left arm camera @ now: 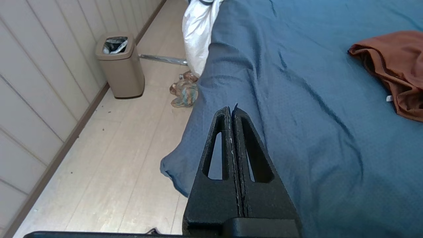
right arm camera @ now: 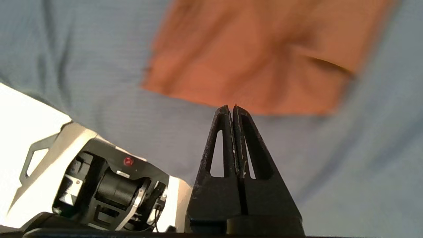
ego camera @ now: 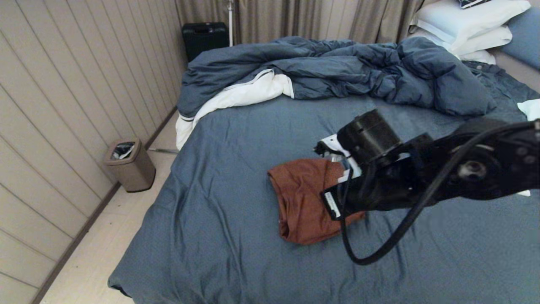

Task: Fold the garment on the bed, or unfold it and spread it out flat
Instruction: Unford the brown shorts

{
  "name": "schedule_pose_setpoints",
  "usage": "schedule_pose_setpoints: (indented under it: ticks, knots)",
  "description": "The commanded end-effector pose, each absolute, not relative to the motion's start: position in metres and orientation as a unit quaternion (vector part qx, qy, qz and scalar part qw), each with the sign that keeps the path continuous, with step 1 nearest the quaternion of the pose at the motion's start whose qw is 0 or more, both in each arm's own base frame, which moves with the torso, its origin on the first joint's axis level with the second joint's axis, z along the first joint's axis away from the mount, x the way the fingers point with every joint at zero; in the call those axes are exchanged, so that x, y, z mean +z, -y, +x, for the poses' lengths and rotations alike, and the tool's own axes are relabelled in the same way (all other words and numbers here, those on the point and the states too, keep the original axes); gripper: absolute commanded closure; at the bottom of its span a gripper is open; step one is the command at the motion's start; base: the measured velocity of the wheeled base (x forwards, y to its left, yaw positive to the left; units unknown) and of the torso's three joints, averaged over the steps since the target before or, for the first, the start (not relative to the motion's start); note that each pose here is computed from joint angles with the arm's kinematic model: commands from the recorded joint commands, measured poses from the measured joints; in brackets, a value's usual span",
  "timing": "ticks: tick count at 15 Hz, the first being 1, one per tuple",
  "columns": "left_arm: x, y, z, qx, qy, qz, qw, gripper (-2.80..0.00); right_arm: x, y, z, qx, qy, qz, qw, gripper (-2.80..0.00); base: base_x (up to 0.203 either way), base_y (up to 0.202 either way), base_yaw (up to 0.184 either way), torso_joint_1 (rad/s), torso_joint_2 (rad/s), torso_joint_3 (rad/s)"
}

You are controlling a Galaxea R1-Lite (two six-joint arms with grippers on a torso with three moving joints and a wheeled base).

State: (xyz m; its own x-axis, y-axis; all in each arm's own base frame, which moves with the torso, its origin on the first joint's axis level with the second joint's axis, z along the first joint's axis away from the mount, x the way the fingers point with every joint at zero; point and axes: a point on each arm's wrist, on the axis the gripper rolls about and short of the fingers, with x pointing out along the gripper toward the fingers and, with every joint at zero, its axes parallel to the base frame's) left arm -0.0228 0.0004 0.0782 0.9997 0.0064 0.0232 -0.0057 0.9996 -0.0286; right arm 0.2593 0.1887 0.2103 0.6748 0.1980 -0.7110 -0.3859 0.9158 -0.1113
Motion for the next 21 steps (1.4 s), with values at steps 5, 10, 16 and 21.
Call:
schedule_pose_setpoints:
  ticks: [5, 10, 16, 21]
  knots:
    - [0.078, 0.0, -0.023, 0.003, 0.011, -0.015, 1.0, 0.0, 0.151, -0.229, 0.261, 0.179, -0.421, -0.207, 0.864, -2.8, 0.0, 0.0, 0.0, 0.0, 0.0, 0.0]
    - [0.079, 0.0, -0.023, 0.003, 0.012, -0.015, 1.0, 0.0, 0.12, -0.242, 0.28, 0.148, -0.408, -0.243, 0.867, -2.8, 0.0, 0.0, 0.0, 0.0, 0.0, 0.0]
    - [0.078, 0.0, -0.023, 0.004, 0.011, -0.015, 1.0, 0.0, 0.089, -0.267, 0.308, 0.136, -0.362, -0.231, 0.893, -2.8, 0.0, 0.0, 0.0, 0.0, 0.0, 0.0]
    - [0.078, 0.0, -0.023, 0.004, 0.011, -0.015, 1.0, 0.0, 0.071, -0.268, 0.315, 0.13, -0.374, -0.237, 0.887, -2.8, 0.0, 0.0, 0.0, 0.0, 0.0, 0.0]
